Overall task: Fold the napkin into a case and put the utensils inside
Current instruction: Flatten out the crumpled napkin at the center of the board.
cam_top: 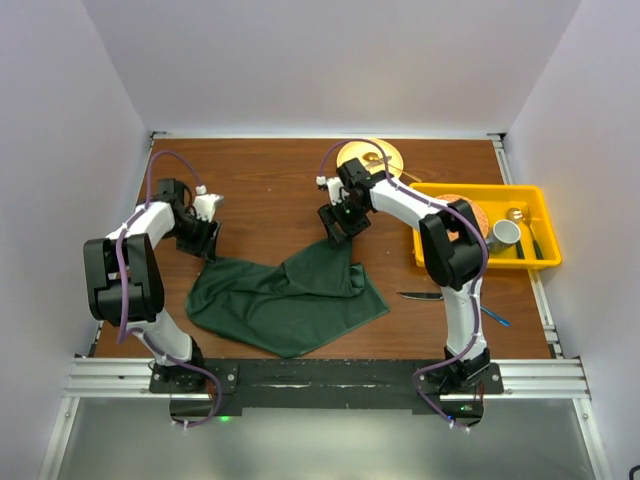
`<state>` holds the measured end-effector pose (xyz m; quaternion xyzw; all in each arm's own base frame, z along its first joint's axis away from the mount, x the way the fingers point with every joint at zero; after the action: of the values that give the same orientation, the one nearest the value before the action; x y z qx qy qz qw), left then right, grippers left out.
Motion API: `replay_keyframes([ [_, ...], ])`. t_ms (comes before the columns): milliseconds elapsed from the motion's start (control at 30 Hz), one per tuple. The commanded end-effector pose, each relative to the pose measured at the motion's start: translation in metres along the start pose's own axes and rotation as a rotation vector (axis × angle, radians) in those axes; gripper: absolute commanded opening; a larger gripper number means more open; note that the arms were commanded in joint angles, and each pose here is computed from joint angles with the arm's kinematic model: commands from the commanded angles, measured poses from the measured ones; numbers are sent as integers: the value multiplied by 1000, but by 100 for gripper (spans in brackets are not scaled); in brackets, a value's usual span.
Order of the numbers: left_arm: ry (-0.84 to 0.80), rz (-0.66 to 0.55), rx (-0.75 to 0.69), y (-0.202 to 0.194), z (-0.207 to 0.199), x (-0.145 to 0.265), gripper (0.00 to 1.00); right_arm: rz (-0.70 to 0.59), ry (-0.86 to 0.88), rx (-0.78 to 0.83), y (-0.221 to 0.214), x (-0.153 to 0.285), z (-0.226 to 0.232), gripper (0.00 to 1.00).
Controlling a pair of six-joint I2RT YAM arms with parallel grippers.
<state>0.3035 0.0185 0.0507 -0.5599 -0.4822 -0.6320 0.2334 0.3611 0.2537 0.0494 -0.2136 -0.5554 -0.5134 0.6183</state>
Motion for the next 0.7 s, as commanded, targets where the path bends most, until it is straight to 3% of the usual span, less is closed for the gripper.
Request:
replay_keyframes([
  [0, 50, -77, -10, 20, 7, 14, 52, -164, -98, -16, 30, 35, -9, 68],
  [667, 36, -58, -3, 13, 6, 3, 51, -118, -169, -42, 13, 0, -20, 60],
])
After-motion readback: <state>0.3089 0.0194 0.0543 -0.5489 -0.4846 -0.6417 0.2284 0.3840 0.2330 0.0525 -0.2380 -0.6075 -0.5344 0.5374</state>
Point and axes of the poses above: each gripper's point midway between its finger pads, its own x axis back along the fingers, its own z axis along the line the jaws close on, y = z × x, the point moved 2 cm from there along x, back along the fingers, and after that the axes turned 9 degrees about -x, right-handed, at the moved point
